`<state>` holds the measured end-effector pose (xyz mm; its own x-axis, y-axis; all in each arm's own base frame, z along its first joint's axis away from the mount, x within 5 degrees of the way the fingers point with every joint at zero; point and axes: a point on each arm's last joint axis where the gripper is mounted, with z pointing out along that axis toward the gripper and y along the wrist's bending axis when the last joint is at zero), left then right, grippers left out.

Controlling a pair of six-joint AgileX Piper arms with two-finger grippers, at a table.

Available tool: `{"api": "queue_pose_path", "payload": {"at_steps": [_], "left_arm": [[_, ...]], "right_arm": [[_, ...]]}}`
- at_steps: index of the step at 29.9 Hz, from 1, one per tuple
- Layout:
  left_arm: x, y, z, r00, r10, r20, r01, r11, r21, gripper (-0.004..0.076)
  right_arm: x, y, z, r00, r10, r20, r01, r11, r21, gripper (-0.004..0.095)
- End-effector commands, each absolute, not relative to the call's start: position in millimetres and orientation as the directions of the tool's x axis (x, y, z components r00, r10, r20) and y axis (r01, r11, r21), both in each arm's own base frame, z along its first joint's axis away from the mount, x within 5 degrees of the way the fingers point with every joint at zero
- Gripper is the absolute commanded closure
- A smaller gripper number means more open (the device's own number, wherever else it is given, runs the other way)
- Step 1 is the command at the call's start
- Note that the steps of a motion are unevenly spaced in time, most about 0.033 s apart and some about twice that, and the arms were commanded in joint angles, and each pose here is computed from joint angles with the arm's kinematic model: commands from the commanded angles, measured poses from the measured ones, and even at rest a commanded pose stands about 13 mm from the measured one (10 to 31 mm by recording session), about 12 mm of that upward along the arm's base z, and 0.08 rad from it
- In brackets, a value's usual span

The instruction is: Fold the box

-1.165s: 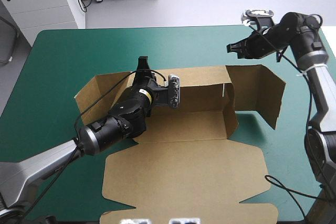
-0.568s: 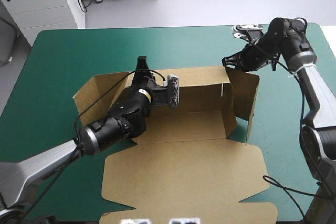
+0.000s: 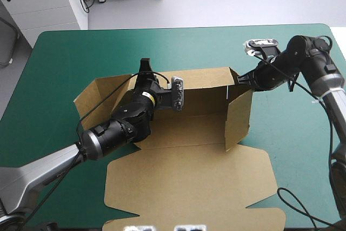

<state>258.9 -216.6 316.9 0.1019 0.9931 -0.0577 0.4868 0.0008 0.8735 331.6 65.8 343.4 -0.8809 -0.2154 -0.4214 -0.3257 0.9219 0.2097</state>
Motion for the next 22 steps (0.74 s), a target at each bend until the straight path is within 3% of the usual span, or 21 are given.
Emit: {"api": "queue_pose_path", "payload": {"at_steps": [1, 10, 15, 22], "left_arm": [[254, -209, 334, 0.065, 0.993, -0.097, 0.462, 0.056, 0.885, 0.0731], [254, -209, 334, 0.065, 0.993, -0.097, 0.462, 0.056, 0.885, 0.0731], [254, -209, 334, 0.067, 0.993, -0.096, 0.460, 0.055, 0.886, 0.0731], [254, -210, 334, 0.070, 0.993, -0.096, 0.459, 0.053, 0.887, 0.0731]], "right_arm": [[314, 65, 365, -0.823, -0.206, -0.529, -0.356, 0.913, 0.198, 0.0922], [291, 69, 338, -0.717, -0.184, -0.672, -0.430, 0.876, 0.218, 0.0922], [269, 68, 327, -0.628, -0.187, -0.756, -0.468, 0.866, 0.175, 0.0922], [245, 64, 308, -0.578, -0.188, -0.794, -0.478, 0.867, 0.143, 0.0921]]}}
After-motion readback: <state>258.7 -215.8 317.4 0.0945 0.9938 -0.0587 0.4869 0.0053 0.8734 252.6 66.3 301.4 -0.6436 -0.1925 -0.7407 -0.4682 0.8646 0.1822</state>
